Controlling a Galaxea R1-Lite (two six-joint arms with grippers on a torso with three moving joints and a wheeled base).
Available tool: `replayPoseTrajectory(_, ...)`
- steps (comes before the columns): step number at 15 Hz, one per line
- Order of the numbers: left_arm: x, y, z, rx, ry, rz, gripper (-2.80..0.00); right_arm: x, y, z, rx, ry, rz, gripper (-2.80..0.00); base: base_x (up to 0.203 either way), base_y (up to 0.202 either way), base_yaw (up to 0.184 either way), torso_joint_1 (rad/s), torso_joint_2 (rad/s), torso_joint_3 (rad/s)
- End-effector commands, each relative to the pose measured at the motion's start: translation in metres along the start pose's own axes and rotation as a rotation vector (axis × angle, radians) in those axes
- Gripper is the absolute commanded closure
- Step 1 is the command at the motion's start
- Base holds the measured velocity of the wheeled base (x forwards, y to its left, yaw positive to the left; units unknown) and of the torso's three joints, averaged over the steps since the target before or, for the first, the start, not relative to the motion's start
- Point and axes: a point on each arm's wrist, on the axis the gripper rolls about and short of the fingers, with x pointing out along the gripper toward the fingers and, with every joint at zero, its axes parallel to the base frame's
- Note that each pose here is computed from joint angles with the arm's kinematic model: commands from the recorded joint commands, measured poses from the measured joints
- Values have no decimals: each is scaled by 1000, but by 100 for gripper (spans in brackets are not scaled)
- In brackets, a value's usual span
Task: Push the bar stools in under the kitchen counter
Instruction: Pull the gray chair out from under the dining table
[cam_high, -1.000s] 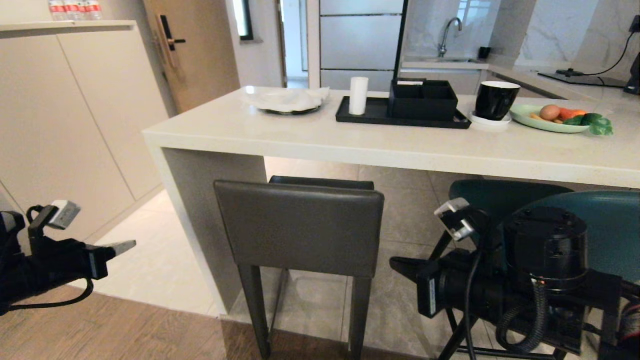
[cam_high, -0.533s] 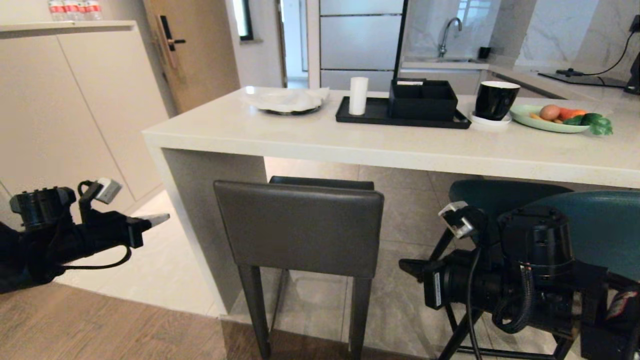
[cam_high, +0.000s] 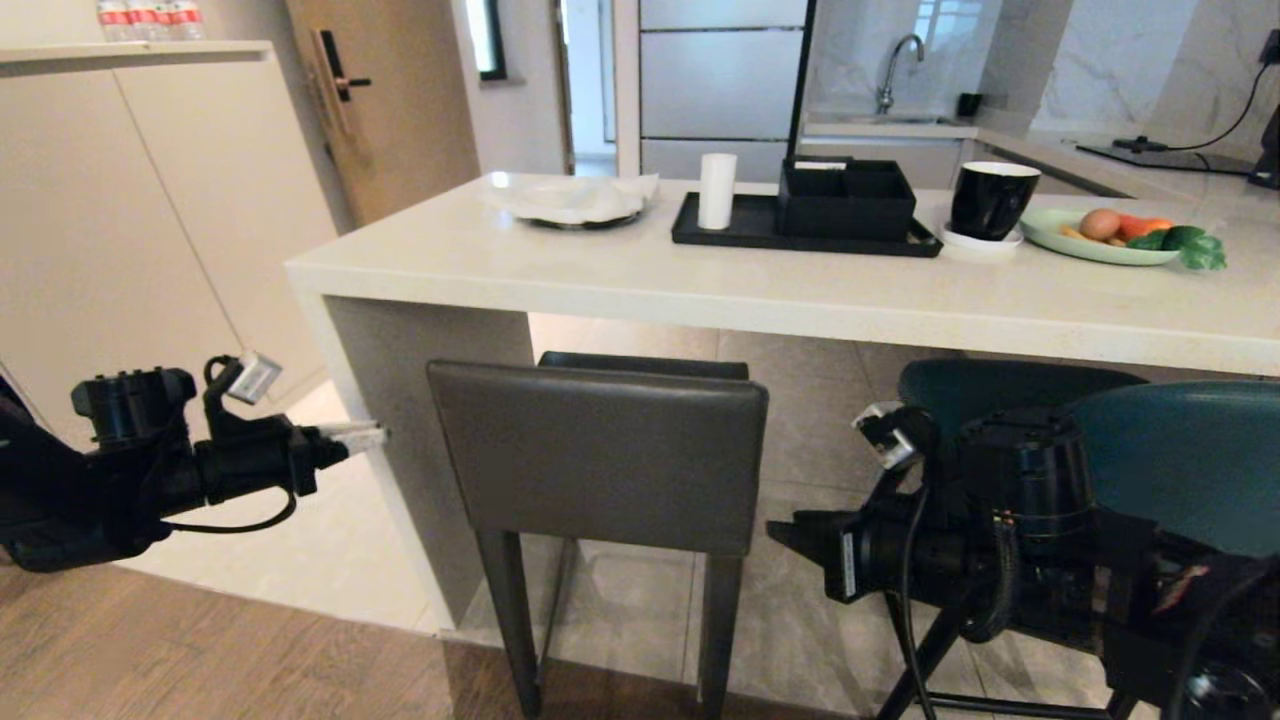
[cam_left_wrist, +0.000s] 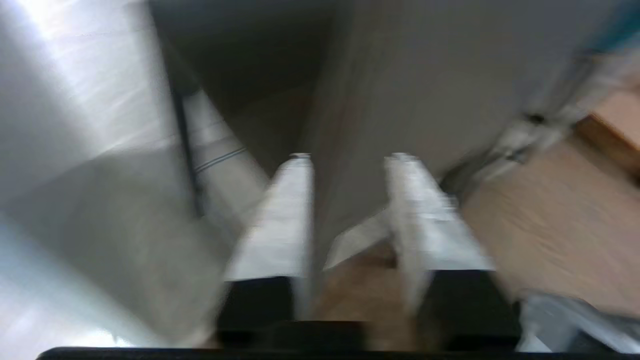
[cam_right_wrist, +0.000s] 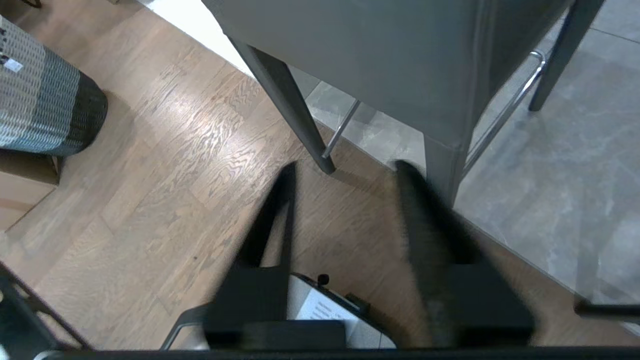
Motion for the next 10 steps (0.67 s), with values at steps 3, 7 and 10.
replayPoseTrajectory(3,4,10,-12,24,-37,-103,-280,36,-13,-11,10,-52,7,-280,0,0,0,0,0,0)
replayPoseTrajectory(7,14,19,-21,106,-88,-198,-280,52,-32,-29,-12,-181,123,-280,0,0,0,0,0,0)
replayPoseTrajectory(10,32,26,-31,163,-120,-229,-280,54,-49,-38,-17,-185,186,-280,0,0,0,0,0,0)
